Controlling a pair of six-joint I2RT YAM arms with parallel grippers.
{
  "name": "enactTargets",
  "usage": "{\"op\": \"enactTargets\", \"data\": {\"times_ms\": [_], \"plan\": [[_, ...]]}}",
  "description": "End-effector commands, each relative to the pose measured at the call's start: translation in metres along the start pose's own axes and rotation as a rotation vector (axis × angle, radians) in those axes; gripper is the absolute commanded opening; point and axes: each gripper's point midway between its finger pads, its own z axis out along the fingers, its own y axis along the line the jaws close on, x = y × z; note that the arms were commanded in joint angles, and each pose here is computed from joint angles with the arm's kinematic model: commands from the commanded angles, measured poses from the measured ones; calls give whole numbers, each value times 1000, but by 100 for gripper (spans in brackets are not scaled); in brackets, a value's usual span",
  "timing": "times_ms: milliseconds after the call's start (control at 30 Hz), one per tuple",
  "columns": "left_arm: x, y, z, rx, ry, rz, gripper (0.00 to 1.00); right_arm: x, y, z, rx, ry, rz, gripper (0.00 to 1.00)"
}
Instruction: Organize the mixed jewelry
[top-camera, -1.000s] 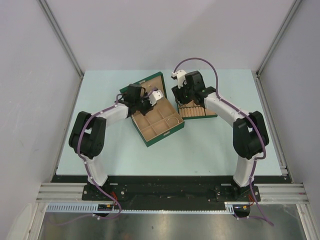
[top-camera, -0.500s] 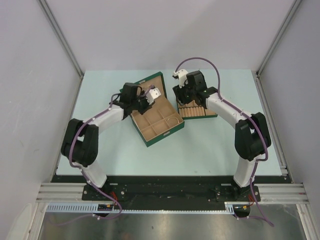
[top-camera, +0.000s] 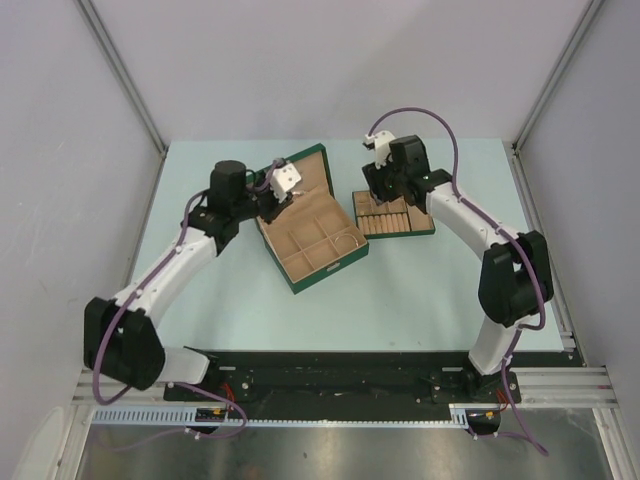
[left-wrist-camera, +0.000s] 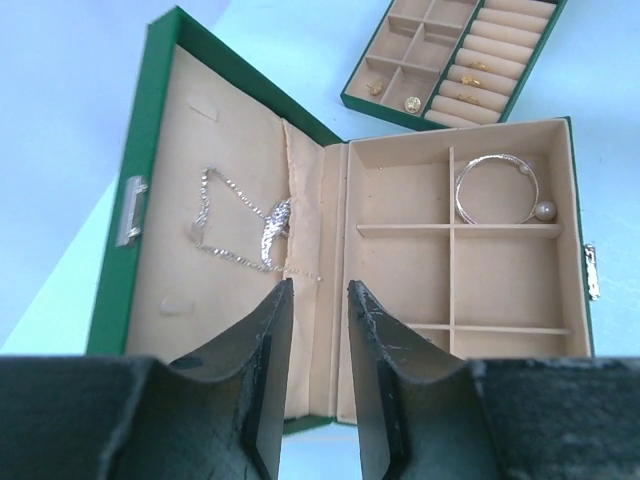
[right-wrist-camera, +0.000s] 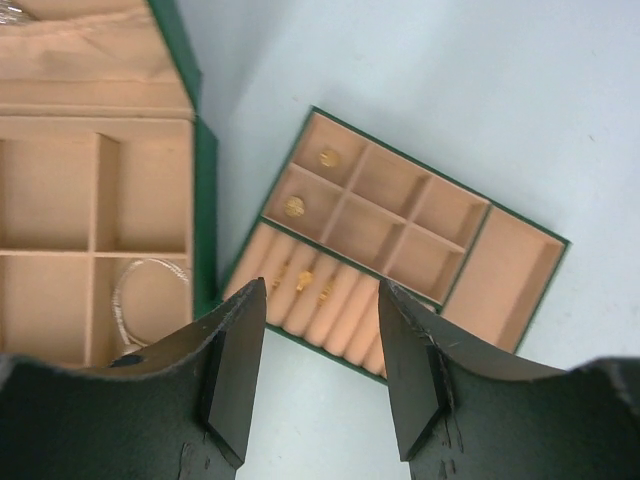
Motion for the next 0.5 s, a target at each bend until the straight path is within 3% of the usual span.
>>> {"op": "enactTargets", "data": {"times_ms": [0, 200, 467], "plan": [[-7, -3, -42, -62, 9, 5, 34, 15, -46, -20, 152, 65, 34, 54], [29, 9, -77, -280, 77, -30, 45, 51, -89, -26, 238, 173, 116, 53], [59, 52, -81, -511, 84, -165, 54, 73, -123, -41, 298, 207, 200, 54]]}}
